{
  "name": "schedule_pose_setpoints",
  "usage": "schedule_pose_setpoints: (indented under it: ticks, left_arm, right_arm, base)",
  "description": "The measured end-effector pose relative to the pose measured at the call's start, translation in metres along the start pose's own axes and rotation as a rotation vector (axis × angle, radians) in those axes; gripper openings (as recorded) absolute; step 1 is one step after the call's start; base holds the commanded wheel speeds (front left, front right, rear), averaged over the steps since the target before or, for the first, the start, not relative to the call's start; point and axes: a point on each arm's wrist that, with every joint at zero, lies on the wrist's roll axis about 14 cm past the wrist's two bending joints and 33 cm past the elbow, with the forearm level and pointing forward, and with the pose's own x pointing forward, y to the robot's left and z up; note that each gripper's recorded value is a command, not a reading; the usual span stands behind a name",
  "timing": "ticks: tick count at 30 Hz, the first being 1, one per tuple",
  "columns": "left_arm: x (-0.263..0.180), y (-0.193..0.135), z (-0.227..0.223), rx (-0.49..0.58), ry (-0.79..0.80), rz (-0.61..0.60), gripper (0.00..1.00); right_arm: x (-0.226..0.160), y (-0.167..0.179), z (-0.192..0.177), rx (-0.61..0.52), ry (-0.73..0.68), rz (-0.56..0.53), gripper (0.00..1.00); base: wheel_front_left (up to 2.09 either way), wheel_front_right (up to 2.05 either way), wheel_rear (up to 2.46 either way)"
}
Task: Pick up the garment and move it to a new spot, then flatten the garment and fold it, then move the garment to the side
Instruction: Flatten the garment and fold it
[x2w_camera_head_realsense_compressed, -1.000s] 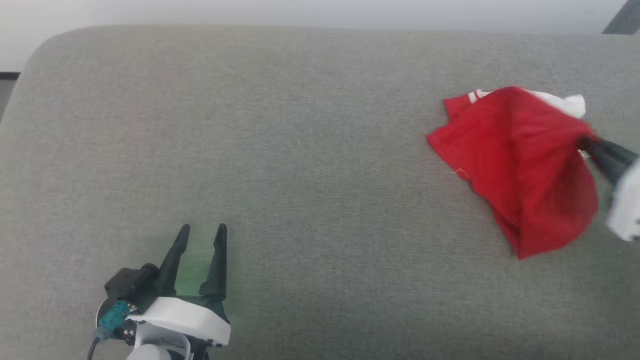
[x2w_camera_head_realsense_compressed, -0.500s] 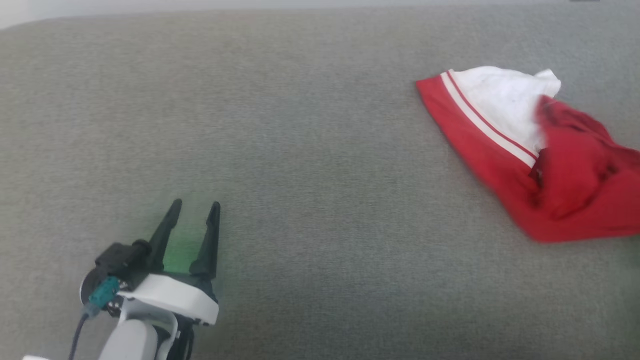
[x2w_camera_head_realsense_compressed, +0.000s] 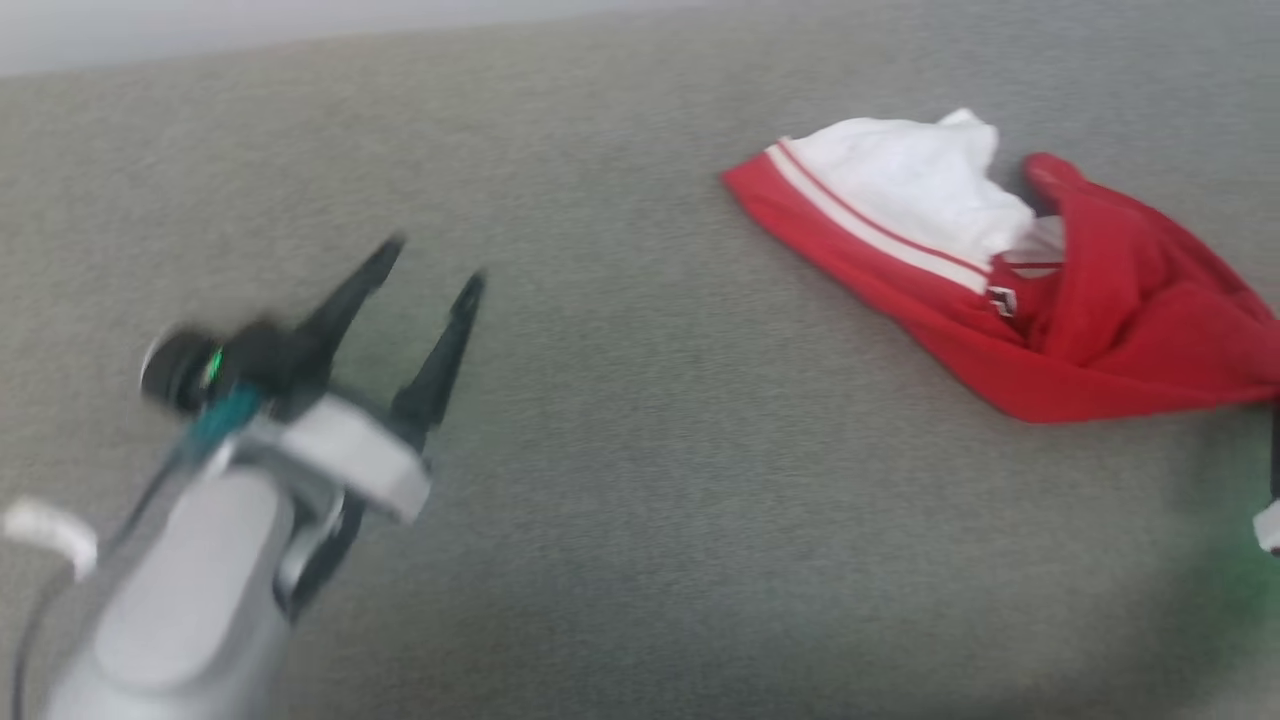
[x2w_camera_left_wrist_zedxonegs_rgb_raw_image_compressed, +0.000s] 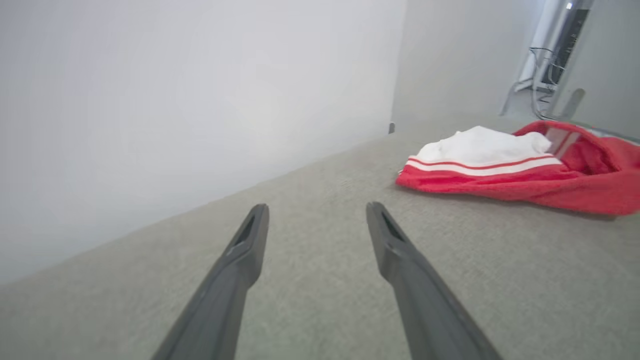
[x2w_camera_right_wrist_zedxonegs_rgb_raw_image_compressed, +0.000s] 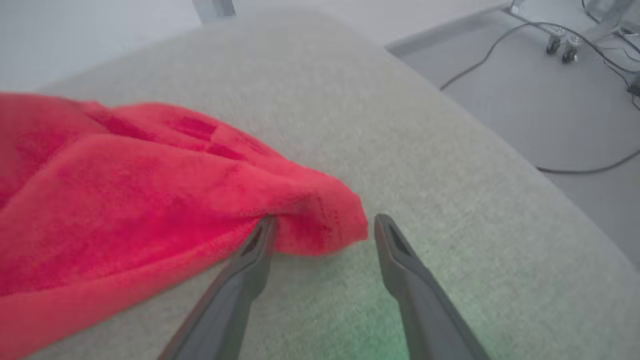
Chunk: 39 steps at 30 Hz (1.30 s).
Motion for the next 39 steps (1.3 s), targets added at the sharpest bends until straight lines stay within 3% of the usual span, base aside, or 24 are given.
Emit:
schedule_pose_setpoints:
  ticks: [5, 9, 16, 20, 25, 33, 38, 39]
  left_arm:
    - [0.061, -0.059, 0.045, 0.104, 0.05, -0.294, 1.0]
    - [0.086, -0.114, 0.048, 0.048, 0.219, -0.468, 1.0]
    - [0.113, -0.195, 0.028, 0.053, 0.535, -0.679, 1.0]
    - [0.124, -0.227, 0.007, 0.025, 0.714, -0.728, 1.0]
    - [0.144, -0.255, -0.01, 0.02, 0.807, -0.733, 1.0]
    - [0.158, -0.275, -0.047, 0.004, 0.891, -0.706, 1.0]
    - [0.158, -0.267, -0.069, 0.016, 0.934, -0.672, 1.0]
    - [0.158, -0.266, -0.07, 0.012, 0.933, -0.668, 0.62]
  right_arm:
    - [-0.027, 0.007, 0.047, 0.011, -0.273, 0.051, 1.0]
    - [-0.054, 0.02, 0.074, -0.002, -0.409, 0.118, 1.0]
    - [-0.087, 0.028, 0.084, 0.011, -0.488, 0.151, 1.0]
    - [-0.097, 0.024, 0.081, 0.021, -0.493, 0.133, 1.0]
    - [-0.105, 0.01, 0.073, 0.031, -0.476, 0.082, 1.0]
    - [-0.111, -0.004, 0.057, 0.032, -0.433, 0.018, 1.0]
    - [-0.109, -0.004, 0.056, 0.033, -0.429, 0.01, 1.0]
    - [-0.108, -0.003, 0.056, 0.033, -0.43, 0.012, 1.0]
  base:
    - [0.0, 0.0, 0.0]
    - [0.0, 0.0, 0.0]
    - [0.0, 0.0, 0.0]
    - [0.0, 0.0, 0.0]
    - [0.0, 0.0, 0.0]
    - [0.0, 0.0, 0.0]
    - [0.0, 0.0, 0.0]
    - [0.0, 0.0, 0.0]
